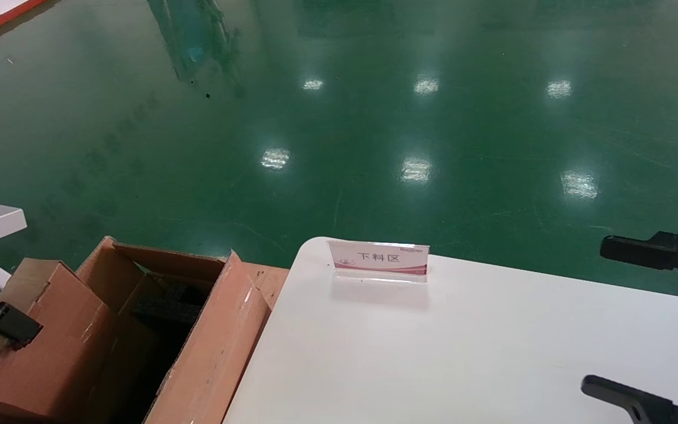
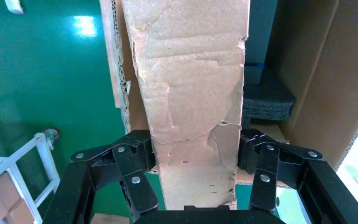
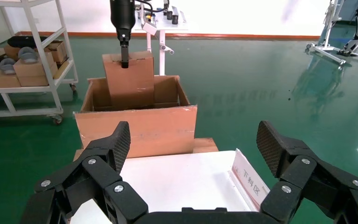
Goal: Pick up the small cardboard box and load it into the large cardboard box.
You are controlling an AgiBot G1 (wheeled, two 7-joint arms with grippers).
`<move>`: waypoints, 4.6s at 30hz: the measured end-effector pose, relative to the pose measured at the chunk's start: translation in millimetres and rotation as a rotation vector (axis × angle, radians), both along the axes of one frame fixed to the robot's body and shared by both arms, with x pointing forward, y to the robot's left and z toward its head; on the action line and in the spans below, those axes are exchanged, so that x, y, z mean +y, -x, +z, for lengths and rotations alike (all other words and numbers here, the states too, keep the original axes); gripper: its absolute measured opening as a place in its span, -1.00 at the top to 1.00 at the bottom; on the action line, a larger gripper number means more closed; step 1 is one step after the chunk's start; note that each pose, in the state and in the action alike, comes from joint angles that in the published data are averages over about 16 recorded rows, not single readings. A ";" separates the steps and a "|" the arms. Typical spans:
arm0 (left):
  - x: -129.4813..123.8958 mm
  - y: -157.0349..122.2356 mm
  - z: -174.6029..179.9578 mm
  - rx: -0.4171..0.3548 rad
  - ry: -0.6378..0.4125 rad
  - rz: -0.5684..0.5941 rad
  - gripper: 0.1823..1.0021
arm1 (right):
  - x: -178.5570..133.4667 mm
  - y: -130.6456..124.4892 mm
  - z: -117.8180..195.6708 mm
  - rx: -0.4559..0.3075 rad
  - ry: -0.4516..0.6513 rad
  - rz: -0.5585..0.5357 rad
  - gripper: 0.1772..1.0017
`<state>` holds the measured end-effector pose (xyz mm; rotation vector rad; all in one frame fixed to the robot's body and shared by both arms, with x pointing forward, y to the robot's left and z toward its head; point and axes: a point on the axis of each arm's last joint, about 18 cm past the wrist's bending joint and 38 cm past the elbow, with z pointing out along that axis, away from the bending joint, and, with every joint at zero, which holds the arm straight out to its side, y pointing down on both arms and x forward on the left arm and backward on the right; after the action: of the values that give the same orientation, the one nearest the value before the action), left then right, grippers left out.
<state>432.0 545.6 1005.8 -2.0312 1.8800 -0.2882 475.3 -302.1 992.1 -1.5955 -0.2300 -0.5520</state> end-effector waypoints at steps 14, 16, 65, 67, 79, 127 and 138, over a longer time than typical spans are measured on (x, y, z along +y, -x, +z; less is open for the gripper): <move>3.3 -11.4 -12.5 0.015 -0.043 0.011 0.79 | 0.0 0.0 0.0 0.000 0.000 0.000 -0.98; 4.1 -13.0 -15.3 0.018 -0.048 0.012 0.79 | 0.0 0.0 0.0 0.000 0.000 0.000 -0.98; 22.8 -38.6 -79.1 0.094 -0.050 0.128 0.79 | 0.0 0.0 0.0 0.000 0.000 0.000 -0.98; 22.9 -38.7 -79.3 0.094 -0.050 0.129 0.77 | 0.0 0.0 0.0 0.000 0.000 0.000 -0.98; 23.3 -39.0 -79.9 0.094 -0.051 0.131 0.55 | -0.1 -0.1 0.0 0.000 0.000 0.000 -0.98; -70.2 -27.2 -5.9 -0.367 0.033 -0.833 -0.98 | -0.1 -0.1 0.0 0.000 0.000 0.000 -0.98; -84.6 -28.8 -0.9 -0.416 0.028 -0.934 -0.98 | -0.1 -0.1 0.0 0.000 0.000 0.000 -0.98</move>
<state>460.8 460.9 1004.9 -0.8553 2.3733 -0.8808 475.4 -302.2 992.1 -1.5952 -0.2292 -0.5522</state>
